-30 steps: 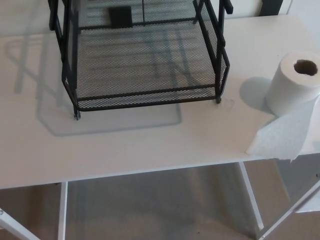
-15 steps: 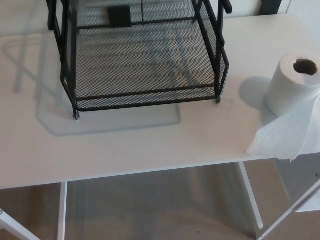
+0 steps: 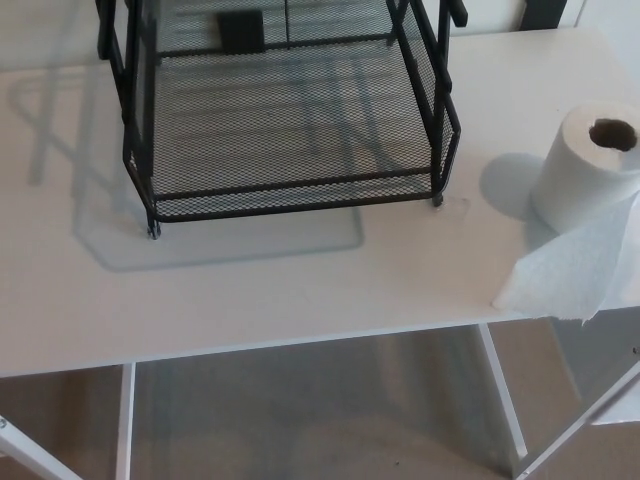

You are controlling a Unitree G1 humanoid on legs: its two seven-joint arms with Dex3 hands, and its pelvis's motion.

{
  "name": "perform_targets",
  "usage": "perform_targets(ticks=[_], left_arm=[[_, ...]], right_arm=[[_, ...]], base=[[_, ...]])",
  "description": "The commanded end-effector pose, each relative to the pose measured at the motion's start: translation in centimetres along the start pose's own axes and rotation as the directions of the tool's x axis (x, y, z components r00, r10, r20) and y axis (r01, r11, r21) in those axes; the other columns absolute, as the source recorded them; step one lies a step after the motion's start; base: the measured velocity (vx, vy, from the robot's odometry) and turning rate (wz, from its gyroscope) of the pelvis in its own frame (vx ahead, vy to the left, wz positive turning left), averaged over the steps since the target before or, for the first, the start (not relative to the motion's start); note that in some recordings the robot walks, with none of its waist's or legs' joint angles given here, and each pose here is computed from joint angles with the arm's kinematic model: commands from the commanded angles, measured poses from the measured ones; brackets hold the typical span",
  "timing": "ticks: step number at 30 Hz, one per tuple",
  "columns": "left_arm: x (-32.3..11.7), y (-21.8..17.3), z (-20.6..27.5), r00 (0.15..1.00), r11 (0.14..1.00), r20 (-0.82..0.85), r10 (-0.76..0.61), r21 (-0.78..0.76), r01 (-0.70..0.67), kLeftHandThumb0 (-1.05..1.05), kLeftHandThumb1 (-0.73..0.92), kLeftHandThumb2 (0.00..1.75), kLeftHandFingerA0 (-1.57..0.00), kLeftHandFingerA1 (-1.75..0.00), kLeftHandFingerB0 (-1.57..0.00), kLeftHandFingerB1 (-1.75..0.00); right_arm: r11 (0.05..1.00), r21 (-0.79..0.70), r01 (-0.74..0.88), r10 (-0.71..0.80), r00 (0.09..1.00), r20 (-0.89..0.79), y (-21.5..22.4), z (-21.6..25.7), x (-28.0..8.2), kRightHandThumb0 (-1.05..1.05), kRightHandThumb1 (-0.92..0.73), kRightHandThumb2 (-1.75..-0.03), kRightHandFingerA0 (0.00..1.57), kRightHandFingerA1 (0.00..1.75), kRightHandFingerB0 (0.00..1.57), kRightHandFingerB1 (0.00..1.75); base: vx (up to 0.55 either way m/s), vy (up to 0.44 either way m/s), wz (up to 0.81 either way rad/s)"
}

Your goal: The robot walks towards a desk on which a file tray is kept in the middle and a toilet paper roll is kept on its right. The robot uses its right hand to hook on finger in the gap of the roll and grabs it, lifts it and places it on the tray.

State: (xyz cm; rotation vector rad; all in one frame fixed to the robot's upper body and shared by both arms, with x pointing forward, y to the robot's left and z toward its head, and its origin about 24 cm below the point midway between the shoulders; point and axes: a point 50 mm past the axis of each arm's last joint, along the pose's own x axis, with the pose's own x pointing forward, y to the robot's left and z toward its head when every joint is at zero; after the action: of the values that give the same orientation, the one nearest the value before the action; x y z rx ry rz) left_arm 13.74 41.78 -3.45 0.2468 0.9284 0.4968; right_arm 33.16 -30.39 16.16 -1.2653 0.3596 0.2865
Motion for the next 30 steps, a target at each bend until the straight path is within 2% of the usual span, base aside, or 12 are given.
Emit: perform_targets(ticks=[1,8,10,12,14,16,17,18,22,26,28,30], left_arm=[[-0.1,0.9,0.1,0.999,0.999,-0.033,0.034,0.007,-0.033,-1.05,0.80,1.35,-0.44,-0.97,-0.07,-0.55],[-0.2,1.0,0.1,0.999,0.999,-0.020,0.035,-0.004,-0.035,-1.05,0.79,1.31,-1.00,-1.44,-0.10,-0.62],[-0.1,1.0,0.0,0.999,0.999,-0.024,0.034,0.001,-0.034,-1.05,0.80,1.35,-0.41,-1.00,-0.07,-0.57],[-0.1,1.0,-0.1,0.999,0.999,-0.030,0.034,-0.004,-0.034,-1.05,0.78,1.34,-0.92,-1.40,-0.10,-0.61],[-0.1,0.9,-0.2,0.999,1.000,-0.028,0.028,-0.013,-0.029,-1.00,0.77,1.36,-0.65,-1.19,0.00,-0.57],[-0.2,0.9,-0.1,0.999,0.999,-0.031,0.031,0.031,-0.030,-1.05,0.79,1.31,-0.88,-1.32,-0.02,-0.66],[-0.2,0.9,-0.1,0.999,0.999,-0.034,0.029,0.017,-0.029,-1.00,0.77,1.36,-0.59,-1.11,-0.01,-0.55],[-0.2,1.0,0.0,0.999,0.999,-0.032,0.041,0.011,-0.040,-1.05,0.80,1.36,-0.80,-1.29,-0.06,-0.54],[-0.2,1.0,0.1,0.999,0.999,-0.032,0.044,0.000,-0.044,-1.04,0.82,1.35,-0.45,-0.98,-0.06,-0.52],[-0.2,0.9,0.1,0.999,0.999,-0.033,0.038,0.021,-0.037,-1.05,0.78,1.30,-1.19,-1.54,-0.08,-0.70],[-0.1,0.8,0.2,0.999,0.999,-0.028,0.037,0.024,-0.036,-1.00,0.79,1.36,-0.60,-1.15,-0.07,-0.58],[-0.2,0.8,0.3,0.999,0.999,-0.027,0.037,0.031,-0.036,-1.01,0.79,1.37,-0.72,-1.21,-0.05,-0.54]], right_arm=[[0.998,-0.059,0.002,-0.004,0.999,-0.044,-0.3,0.2,0.4,-0.56,-0.59,-0.58,0.21,0.61,0.06,0.30],[0.999,-0.045,0.027,-0.028,0.999,-0.020,-0.5,1.0,0.6,-0.57,-0.59,-0.57,0.22,0.73,0.06,0.30],[0.998,-0.052,0.034,-0.035,0.999,-0.020,-0.5,1.2,0.6,-0.55,-0.58,-0.60,0.17,0.54,0.06,0.26],[0.999,-0.034,0.043,-0.043,0.999,-0.008,-0.7,1.6,0.6,-0.35,-0.46,-0.99,0.00,0.51,0.00,0.52],[0.999,-0.032,0.043,-0.043,0.999,-0.001,-0.8,1.7,0.6,-0.54,-0.60,-0.58,0.11,0.43,0.03,0.30],[0.998,-0.025,0.052,-0.052,0.999,0.014,-1.0,1.8,0.6,-0.55,-0.60,-0.58,0.12,0.41,0.04,0.29],[0.997,-0.040,0.063,-0.062,0.998,0.021,-1.0,1.9,0.5,-0.55,-0.59,-0.60,0.17,0.46,0.06,0.24],[0.996,-0.054,0.068,-0.066,0.997,0.037,-0.9,2.1,0.5,-0.35,-0.45,-0.99,0.00,0.51,0.00,0.52],[0.996,-0.064,0.055,-0.053,0.998,0.030,-0.6,2.4,0.6,-0.55,-0.59,-0.60,0.17,0.47,0.07,0.24],[0.997,-0.071,0.016,-0.015,1.000,0.016,0.4,2.8,1.0,-0.55,-0.59,-0.60,0.18,0.38,0.07,0.26],[0.997,-0.074,0.013,-0.012,1.000,0.021,0.7,3.0,1.1,-0.55,-0.59,-0.60,0.21,0.42,0.09,0.26],[0.993,-0.113,0.031,-0.023,0.997,0.069,1.3,3.5,1.2,-0.60,-0.46,-0.81,0.36,0.78,0.04,0.34]], base=[[0.00,0.000,0.00],[0.00,0.000,0.00],[0.00,0.000,0.00],[0.00,0.000,0.00],[0.00,0.000,0.00],[0.00,0.000,0.00],[0.00,0.000,0.00],[0.00,0.000,0.00],[0.00,0.000,0.00],[0.00,0.000,0.00],[0.00,0.000,0.00],[0.00,0.000,0.00]])
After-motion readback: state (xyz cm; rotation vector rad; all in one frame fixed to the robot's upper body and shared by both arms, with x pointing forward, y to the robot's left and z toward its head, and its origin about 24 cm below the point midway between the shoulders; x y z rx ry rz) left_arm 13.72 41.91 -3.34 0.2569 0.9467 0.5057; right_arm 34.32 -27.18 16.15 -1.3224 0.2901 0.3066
